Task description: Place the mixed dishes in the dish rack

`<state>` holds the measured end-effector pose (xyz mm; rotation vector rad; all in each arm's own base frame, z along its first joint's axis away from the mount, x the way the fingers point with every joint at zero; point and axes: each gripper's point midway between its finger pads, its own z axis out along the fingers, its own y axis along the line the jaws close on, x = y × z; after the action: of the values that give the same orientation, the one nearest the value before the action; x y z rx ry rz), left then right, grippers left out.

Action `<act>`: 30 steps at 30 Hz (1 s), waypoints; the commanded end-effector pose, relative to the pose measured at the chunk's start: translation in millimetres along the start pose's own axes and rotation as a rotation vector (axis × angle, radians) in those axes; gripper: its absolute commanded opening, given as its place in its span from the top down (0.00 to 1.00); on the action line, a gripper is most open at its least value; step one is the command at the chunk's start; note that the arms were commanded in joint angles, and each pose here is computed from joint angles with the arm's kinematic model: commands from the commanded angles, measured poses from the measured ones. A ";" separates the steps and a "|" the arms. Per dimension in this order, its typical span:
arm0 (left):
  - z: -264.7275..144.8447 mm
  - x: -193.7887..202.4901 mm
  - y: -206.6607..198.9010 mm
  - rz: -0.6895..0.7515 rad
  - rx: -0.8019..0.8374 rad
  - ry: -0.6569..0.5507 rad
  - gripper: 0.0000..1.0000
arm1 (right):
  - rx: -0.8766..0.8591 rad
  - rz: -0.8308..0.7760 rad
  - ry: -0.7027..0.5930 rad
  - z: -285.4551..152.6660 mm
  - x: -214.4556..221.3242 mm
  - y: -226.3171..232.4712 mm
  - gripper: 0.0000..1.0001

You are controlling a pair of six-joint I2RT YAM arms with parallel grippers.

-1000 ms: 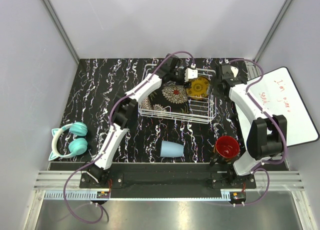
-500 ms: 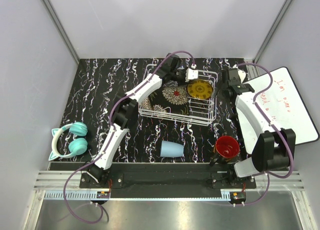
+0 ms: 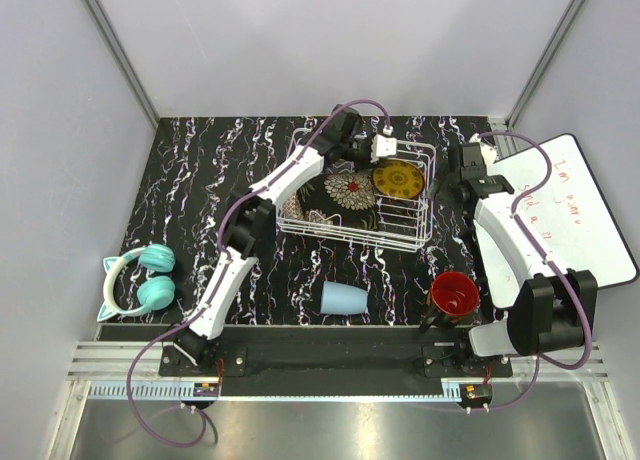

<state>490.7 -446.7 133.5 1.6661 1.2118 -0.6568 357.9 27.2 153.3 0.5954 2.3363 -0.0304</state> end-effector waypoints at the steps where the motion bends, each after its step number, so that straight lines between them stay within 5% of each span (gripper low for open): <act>1: -62.2 -40.9 65.4 0.035 -0.224 -0.005 1.00 | -0.014 0.040 -0.082 -9.1 -17.7 -1.2 0.22; 17: -170.0 -34.4 119.0 -0.053 -0.514 0.072 1.00 | -0.042 0.042 -0.124 -18.7 -20.5 -3.4 0.23; 30: -153.4 24.4 73.9 -0.133 -0.401 0.135 1.00 | -0.046 0.045 -0.110 -16.5 -17.2 -1.7 0.24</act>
<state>556.1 -305.1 181.0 1.3128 1.5200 -0.3676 352.1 24.3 163.7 0.5994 2.2633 0.0039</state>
